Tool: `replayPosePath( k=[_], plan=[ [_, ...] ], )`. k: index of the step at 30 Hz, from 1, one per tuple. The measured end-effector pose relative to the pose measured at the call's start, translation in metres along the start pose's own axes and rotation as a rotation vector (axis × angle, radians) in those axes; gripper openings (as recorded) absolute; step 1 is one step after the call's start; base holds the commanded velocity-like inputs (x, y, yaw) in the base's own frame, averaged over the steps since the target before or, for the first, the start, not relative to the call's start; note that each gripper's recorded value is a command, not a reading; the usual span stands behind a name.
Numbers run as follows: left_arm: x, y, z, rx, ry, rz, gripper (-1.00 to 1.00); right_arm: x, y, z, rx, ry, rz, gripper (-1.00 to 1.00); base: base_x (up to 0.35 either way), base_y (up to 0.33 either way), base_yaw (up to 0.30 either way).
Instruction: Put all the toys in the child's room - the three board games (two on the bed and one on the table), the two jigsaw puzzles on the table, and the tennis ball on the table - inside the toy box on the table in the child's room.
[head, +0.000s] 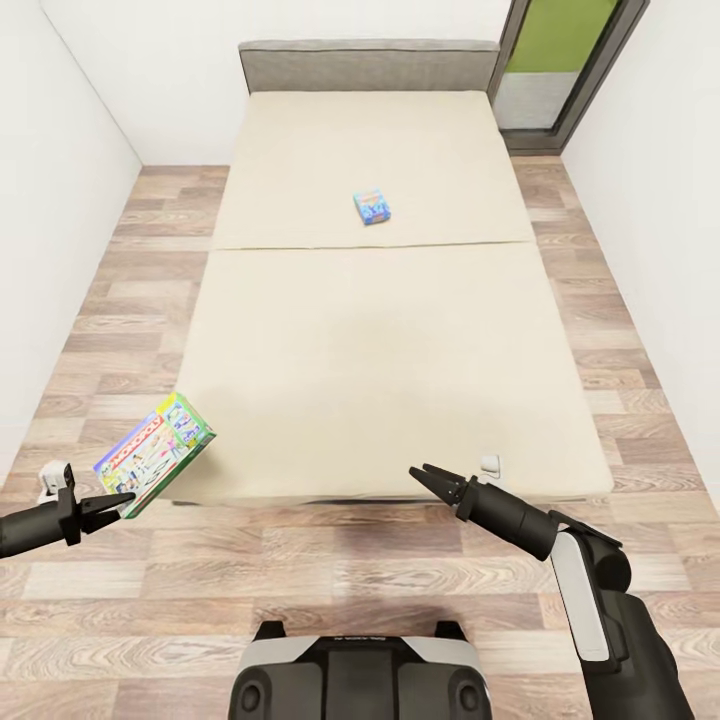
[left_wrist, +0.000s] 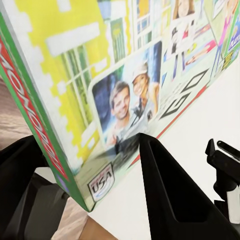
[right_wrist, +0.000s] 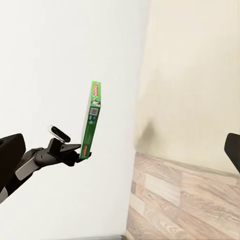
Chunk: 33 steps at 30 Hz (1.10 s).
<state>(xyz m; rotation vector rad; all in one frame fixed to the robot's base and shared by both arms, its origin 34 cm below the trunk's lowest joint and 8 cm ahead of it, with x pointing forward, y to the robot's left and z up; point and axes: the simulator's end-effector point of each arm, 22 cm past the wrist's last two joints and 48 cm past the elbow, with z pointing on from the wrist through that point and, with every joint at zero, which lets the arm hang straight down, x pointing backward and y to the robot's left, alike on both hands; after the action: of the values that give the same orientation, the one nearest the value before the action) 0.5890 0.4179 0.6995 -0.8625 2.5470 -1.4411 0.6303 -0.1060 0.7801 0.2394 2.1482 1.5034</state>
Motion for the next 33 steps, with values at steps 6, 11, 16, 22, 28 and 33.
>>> replayPosePath(
  k=[6, 11, 16, 22, 28, 33],
  plan=[
    [0.003, -0.005, -0.004, 0.000, 0.000, -0.001, -1.00, 0.000, 0.007, -0.002, -0.001, 0.001, 0.000, 1.00, 0.000, 0.000, 0.000],
    [0.005, -0.008, -0.007, 0.000, 0.000, -0.001, -1.00, -0.001, 0.012, -0.004, -0.002, 0.001, -0.002, 1.00, 0.000, 0.000, 0.000],
    [0.007, -0.012, -0.011, 0.000, 0.000, -0.001, -1.00, -0.002, 0.017, -0.006, -0.002, -0.001, -0.003, 1.00, 0.000, 0.000, 0.000],
    [0.010, -0.016, -0.015, -0.001, 0.000, -0.001, -1.00, -0.003, 0.023, -0.009, -0.001, -0.002, -0.005, 1.00, 0.000, 0.000, 0.004],
    [0.013, -0.019, -0.018, -0.002, 0.002, -0.001, -1.00, -0.003, 0.029, -0.010, -0.002, -0.004, -0.007, 1.00, 0.000, 0.000, 0.204],
    [0.016, -0.023, -0.020, 0.000, 0.004, 0.000, -1.00, -0.003, 0.038, -0.008, -0.015, -0.015, -0.004, 1.00, 0.000, 0.000, 0.254]
  ],
)
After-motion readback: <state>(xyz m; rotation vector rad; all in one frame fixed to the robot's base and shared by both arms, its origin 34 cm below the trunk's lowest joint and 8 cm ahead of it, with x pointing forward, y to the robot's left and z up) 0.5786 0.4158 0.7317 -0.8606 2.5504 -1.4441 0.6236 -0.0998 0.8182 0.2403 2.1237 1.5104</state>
